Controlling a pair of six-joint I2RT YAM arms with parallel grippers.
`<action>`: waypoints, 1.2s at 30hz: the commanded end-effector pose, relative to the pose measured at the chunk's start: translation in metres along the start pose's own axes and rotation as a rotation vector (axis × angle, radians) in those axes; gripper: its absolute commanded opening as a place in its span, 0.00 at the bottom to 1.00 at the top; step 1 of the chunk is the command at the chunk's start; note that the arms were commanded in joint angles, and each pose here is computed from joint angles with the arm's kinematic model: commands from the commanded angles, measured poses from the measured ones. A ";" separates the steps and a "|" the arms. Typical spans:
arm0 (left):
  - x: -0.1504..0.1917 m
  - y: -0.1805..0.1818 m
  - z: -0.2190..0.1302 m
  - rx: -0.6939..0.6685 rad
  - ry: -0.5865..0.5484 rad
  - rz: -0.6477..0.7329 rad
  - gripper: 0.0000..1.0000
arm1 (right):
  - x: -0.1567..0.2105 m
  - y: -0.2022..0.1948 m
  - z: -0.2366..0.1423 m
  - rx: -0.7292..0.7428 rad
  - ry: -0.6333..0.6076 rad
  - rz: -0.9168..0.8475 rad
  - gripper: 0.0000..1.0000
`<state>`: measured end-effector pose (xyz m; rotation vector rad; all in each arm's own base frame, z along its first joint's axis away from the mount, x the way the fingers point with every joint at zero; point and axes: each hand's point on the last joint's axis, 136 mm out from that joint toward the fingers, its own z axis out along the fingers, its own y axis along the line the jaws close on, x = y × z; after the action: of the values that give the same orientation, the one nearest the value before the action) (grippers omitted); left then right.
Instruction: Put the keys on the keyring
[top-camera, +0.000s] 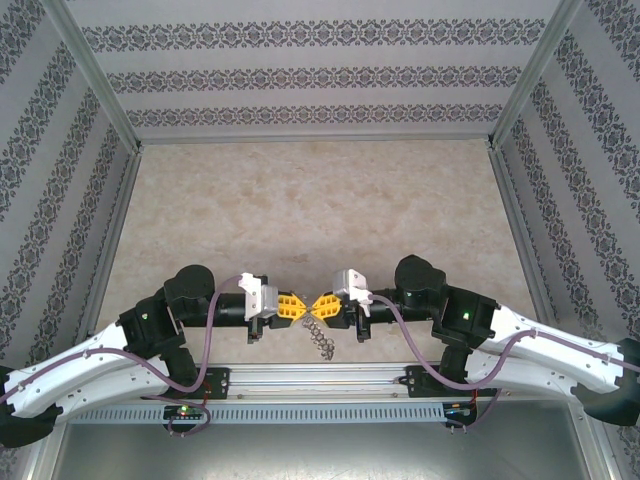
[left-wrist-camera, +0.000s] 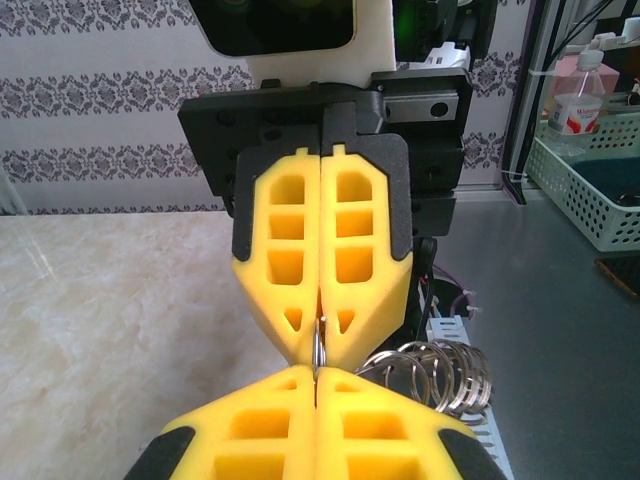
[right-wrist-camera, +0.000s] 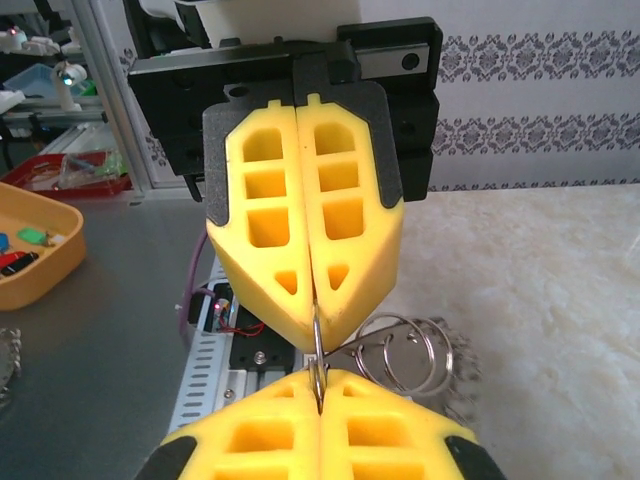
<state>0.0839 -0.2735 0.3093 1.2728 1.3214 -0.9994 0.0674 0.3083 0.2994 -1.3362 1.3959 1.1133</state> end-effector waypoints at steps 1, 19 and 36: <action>-0.015 -0.002 0.002 0.013 -0.061 0.028 0.00 | -0.004 0.005 -0.001 -0.017 -0.032 -0.036 0.00; 0.026 0.028 0.010 -0.100 0.373 0.055 0.36 | 0.023 -0.029 -0.014 0.198 0.195 -0.018 0.00; 0.036 0.026 0.030 -0.070 0.409 0.072 0.27 | 0.025 -0.025 -0.009 0.156 0.235 -0.029 0.00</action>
<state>0.1183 -0.2931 0.2654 1.4914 1.6244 -0.6686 0.0966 0.2896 0.2529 -1.3991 1.6738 0.7996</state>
